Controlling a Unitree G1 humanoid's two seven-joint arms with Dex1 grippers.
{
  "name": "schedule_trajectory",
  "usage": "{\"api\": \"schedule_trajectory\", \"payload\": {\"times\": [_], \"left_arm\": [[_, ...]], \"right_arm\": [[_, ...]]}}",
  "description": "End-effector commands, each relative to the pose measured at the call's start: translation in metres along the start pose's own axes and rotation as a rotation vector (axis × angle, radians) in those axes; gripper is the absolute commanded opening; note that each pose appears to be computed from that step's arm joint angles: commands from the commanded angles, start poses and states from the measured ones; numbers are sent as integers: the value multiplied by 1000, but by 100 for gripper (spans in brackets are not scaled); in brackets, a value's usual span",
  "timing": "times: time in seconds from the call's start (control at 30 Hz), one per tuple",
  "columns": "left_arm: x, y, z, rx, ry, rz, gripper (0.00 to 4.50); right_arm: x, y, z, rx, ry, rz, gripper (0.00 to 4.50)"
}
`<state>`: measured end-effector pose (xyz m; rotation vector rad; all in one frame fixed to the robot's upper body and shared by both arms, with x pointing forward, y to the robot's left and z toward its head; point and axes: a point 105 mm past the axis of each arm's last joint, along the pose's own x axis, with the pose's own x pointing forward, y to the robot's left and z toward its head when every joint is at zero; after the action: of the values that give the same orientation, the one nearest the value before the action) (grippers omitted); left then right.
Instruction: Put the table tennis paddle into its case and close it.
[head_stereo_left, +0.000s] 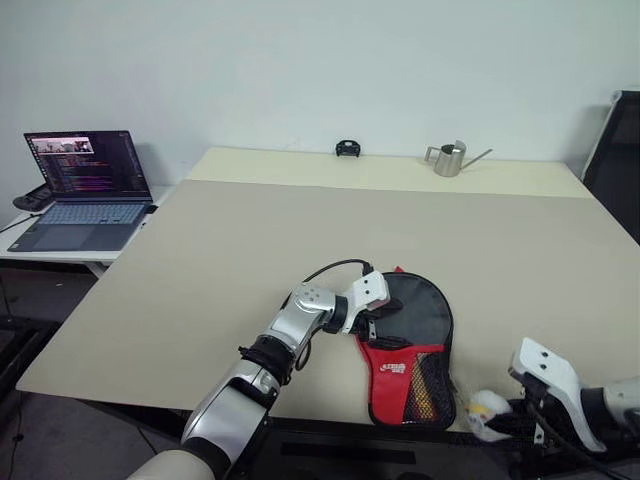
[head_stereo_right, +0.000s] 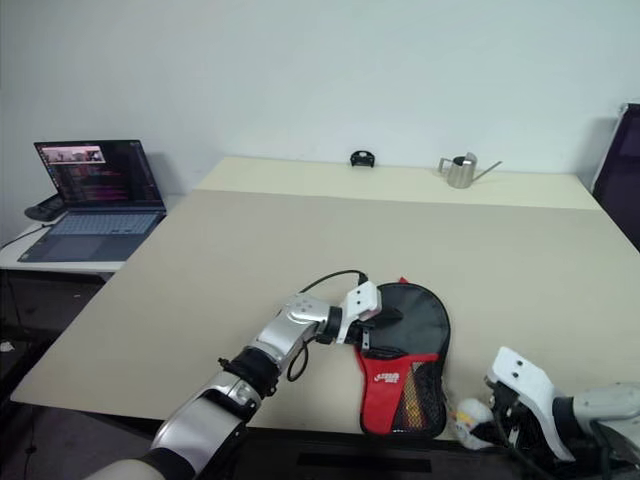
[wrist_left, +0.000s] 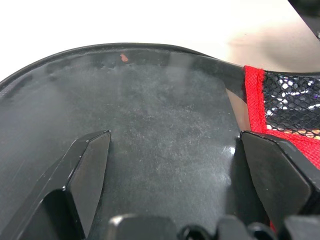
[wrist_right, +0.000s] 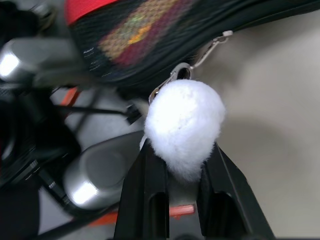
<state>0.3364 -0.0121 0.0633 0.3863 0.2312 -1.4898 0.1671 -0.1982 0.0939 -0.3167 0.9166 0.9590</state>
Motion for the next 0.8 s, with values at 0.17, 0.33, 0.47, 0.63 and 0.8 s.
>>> {"api": "schedule_trajectory", "payload": {"times": [0.17, 0.33, 0.47, 0.63, 0.8], "left_arm": [[-1, -24, -64, -114, 217, -61, 450], [1, -24, -62, -107, 218, -64, 450], [2, -24, -61, -103, 218, -68, 450], [3, -25, -61, -101, 218, -70, 450], [4, -25, -61, -102, 218, -72, 450]], "right_arm": [[2, 35, -3, -69, 14, 173, 29], [5, 62, -2, -100, 10, 287, 29], [8, 74, -3, -109, 11, 325, 29], [13, 81, 4, -129, -15, 352, 29], [16, 79, 13, -159, -35, 345, 29]]}}
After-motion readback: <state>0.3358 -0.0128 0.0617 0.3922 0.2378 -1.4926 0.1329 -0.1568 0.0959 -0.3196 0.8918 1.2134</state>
